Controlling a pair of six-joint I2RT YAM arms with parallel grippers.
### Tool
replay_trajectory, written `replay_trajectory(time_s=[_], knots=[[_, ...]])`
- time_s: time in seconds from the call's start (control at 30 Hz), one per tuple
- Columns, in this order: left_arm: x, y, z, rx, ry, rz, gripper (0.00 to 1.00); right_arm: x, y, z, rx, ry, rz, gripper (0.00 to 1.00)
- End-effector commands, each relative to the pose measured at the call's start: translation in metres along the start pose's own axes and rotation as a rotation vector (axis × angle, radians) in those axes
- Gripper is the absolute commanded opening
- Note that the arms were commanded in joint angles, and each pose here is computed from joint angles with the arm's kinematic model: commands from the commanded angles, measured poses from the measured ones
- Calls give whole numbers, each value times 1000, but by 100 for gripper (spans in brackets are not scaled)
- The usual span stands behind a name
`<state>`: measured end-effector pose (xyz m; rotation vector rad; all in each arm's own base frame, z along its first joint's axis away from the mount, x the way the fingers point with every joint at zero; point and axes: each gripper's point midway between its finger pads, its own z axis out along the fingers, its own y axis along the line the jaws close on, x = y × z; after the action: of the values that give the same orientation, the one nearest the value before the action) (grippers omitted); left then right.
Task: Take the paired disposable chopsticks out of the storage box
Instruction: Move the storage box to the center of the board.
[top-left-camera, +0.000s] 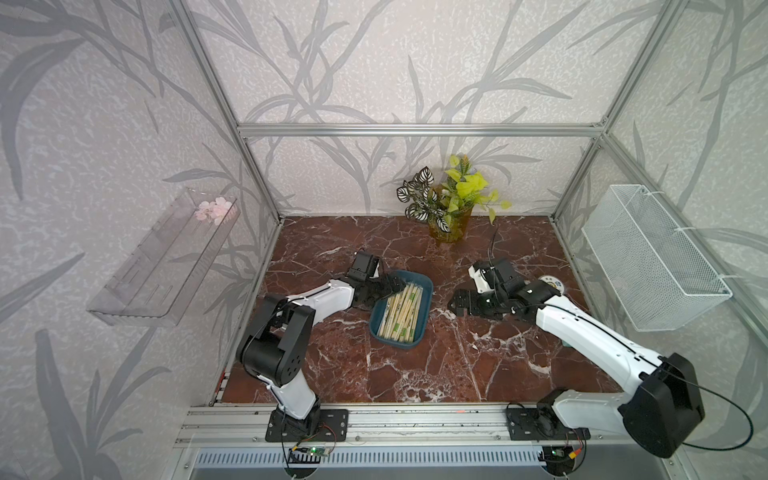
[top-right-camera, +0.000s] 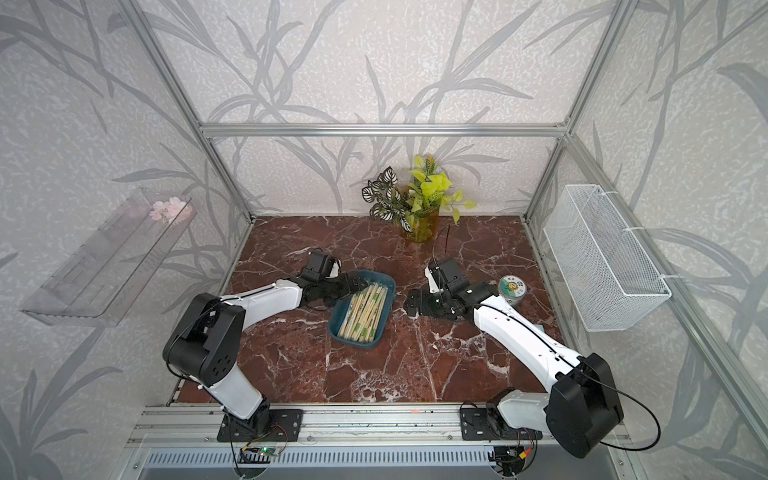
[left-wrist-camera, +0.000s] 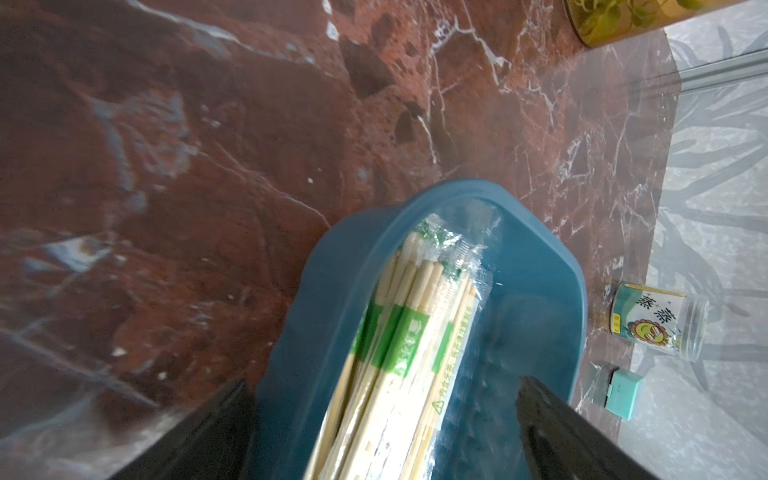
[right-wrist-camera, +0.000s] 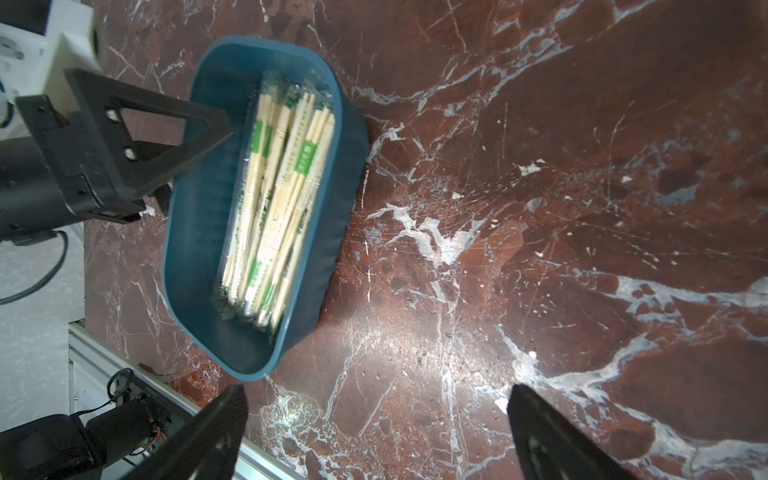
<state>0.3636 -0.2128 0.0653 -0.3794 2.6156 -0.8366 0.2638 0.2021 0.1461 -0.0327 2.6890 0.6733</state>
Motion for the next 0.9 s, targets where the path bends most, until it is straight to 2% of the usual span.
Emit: replay_trajectory(time_s=[0.0, 0.17, 0.6, 0.87], knots=[[8, -6, -2, 11, -13, -25, 100, -8, 9, -4, -8, -11, -2, 98], [9, -3, -8, -11, -32, -32, 100, -11, 14, -4, -12, -10, -12, 98], [-17, -4, -50, -131, -137, -27, 100, -17, 40, -13, -13, -4, -112, 95], [1, -2, -37, -94, -50, -73, 100, -16, 43, -11, -13, -5, -105, 94]])
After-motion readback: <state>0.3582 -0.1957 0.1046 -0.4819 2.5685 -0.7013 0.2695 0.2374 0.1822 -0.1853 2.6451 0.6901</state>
